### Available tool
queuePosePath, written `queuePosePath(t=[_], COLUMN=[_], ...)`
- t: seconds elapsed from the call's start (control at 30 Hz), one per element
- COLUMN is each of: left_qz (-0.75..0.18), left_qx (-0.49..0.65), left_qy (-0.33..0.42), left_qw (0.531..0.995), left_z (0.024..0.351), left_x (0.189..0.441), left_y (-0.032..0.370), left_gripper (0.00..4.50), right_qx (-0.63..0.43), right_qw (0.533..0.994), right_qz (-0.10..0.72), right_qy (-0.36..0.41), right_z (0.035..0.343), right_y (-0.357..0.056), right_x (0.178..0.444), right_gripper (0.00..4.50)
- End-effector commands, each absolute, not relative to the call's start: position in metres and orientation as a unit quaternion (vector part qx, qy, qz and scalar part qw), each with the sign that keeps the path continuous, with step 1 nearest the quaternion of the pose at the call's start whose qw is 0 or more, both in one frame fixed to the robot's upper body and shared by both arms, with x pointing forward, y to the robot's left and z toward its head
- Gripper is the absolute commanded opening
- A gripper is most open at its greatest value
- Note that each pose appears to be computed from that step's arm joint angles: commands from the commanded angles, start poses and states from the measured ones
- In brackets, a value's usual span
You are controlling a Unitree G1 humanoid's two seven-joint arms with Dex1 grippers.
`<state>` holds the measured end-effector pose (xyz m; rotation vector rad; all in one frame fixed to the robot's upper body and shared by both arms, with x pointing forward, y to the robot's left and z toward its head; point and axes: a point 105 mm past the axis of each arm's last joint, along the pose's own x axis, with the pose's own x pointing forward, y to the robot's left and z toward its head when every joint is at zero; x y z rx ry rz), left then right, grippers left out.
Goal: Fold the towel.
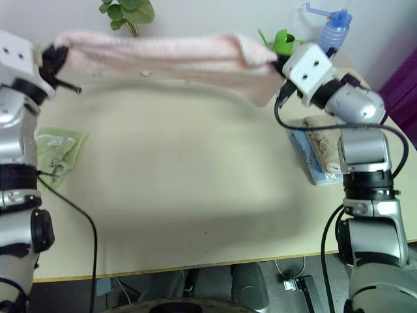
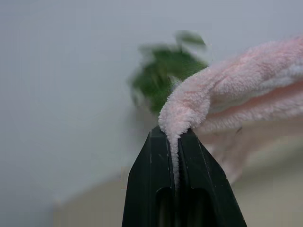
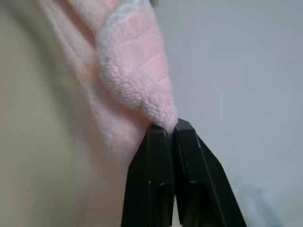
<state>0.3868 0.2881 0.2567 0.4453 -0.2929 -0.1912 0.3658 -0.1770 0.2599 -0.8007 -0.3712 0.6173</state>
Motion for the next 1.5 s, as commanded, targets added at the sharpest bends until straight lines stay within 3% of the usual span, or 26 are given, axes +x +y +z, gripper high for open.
queuePosePath(t=[0.03,0.17,0.27,0.37,0.53,0.77,1.13,1.37,1.5], left_qz=[-0.146,-0.198,-0.207,-0.206,-0.212,-0.224,-0.251,-0.263,-0.269], left_qx=[0.239,0.236,0.221,0.210,0.201,0.192,0.184,0.181,0.179], left_qy=[-0.131,-0.051,-0.019,-0.006,0.000,-0.001,-0.004,-0.004,-0.002], left_qw=[0.951,0.950,0.953,0.956,0.956,0.956,0.950,0.948,0.946], left_z=[0.249,0.200,0.181,0.173,0.171,0.169,0.168,0.167,0.165], left_x=[0.359,0.330,0.316,0.310,0.309,0.313,0.322,0.324,0.325], left_y=[0.281,0.271,0.267,0.264,0.257,0.246,0.227,0.219,0.216], left_gripper=[0.00,0.00,0.00,0.00,0.00,0.00,0.00,0.00,0.00], right_qx=[-0.378,-0.374,-0.378,-0.371,-0.391,-0.390,-0.403,-0.460,-0.478], right_qw=[0.836,0.821,0.802,0.792,0.780,0.779,0.799,0.800,0.819], right_qz=[0.363,0.423,0.461,0.485,0.488,0.491,0.447,0.385,0.313], right_qy=[-0.160,-0.087,-0.031,0.009,0.015,0.003,-0.003,0.024,0.059], right_z=[0.238,0.185,0.155,0.142,0.142,0.140,0.137,0.127,0.129], right_y=[-0.161,-0.158,-0.159,-0.158,-0.153,-0.130,-0.091,-0.093,-0.118], right_x=[0.344,0.326,0.314,0.306,0.301,0.285,0.282,0.292,0.296], right_gripper=[0.05,0.05,0.05,0.96,3.36,3.36,3.36,3.36,3.36])
